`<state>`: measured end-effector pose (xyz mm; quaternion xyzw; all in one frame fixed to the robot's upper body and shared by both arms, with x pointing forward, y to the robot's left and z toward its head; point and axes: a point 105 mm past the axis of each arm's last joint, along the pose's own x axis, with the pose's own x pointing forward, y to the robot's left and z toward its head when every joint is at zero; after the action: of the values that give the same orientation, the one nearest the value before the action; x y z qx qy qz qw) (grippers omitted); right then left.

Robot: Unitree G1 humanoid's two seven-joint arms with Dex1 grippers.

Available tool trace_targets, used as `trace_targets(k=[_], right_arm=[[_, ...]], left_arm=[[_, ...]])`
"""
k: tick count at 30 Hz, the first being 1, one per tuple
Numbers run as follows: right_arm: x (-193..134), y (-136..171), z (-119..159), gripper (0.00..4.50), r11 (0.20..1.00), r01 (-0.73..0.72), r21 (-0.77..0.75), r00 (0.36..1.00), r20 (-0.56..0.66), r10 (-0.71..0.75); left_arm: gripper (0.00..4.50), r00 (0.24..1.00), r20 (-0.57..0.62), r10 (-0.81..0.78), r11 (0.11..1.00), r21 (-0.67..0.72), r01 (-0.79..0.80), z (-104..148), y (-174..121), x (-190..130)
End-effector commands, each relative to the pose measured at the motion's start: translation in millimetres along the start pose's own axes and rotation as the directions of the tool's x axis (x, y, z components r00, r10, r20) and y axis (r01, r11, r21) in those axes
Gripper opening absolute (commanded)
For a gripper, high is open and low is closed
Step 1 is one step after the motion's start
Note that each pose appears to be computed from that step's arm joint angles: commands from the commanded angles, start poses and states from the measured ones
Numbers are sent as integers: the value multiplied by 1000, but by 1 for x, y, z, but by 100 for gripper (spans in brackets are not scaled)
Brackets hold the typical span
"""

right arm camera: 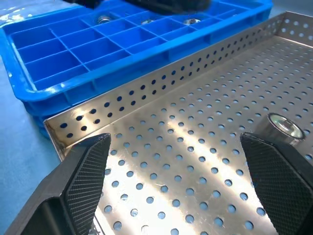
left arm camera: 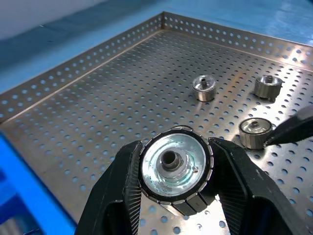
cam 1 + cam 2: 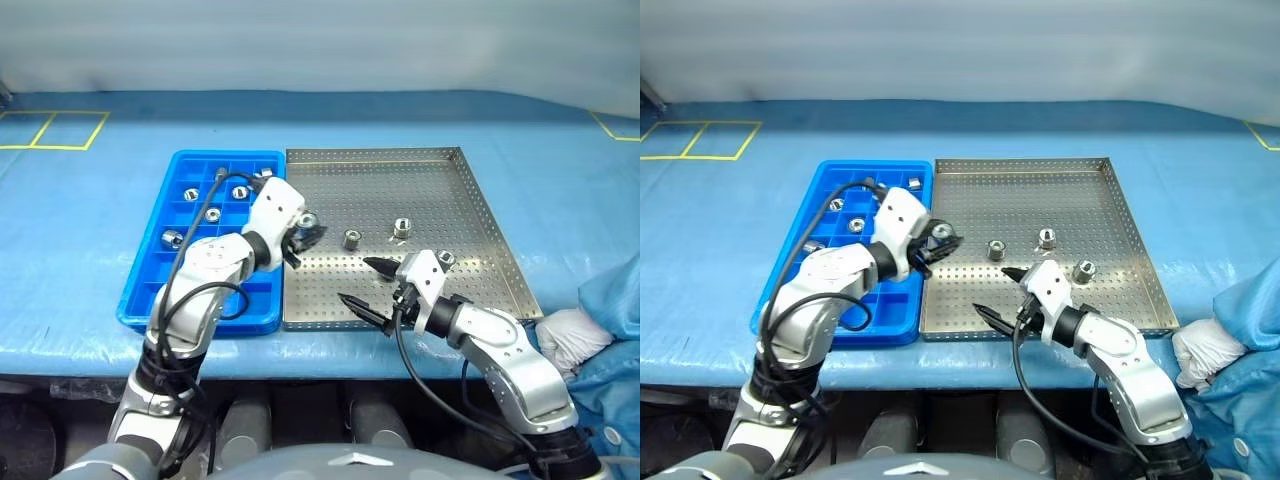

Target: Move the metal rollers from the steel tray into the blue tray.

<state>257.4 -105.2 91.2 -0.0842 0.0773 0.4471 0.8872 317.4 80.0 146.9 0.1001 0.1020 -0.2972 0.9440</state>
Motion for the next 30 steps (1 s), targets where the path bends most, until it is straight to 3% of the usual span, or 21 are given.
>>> trace_targets(k=[1,5,11,19,23,30], right_arm=[[4,-7,3,450,999,9,-48,1000,-12,-10],[7,-7,6,450,998,-31,-54,1000,-9,30],[11,-11,1,450,993,-63,-98,996,-73,56],[20,-12,4,450,991,-76,-112,995,-65,69],[21,-13,5,450,990,-76,-118,996,-62,69],[19,-20,8,450,991,-28,-133,998,-52,21]], left_arm=[[184,955,-10,297,954,-47,-297,-6,43,-28],[184,860,-89,502,859,-68,-508,-27,64,-65],[184,820,-176,544,826,-59,-561,-46,62,-101],[184,762,-288,580,785,-53,-617,-73,63,-117],[184,771,-313,554,804,-37,-593,-82,59,-110],[408,778,-278,563,809,-3,-587,-75,61,-105]])
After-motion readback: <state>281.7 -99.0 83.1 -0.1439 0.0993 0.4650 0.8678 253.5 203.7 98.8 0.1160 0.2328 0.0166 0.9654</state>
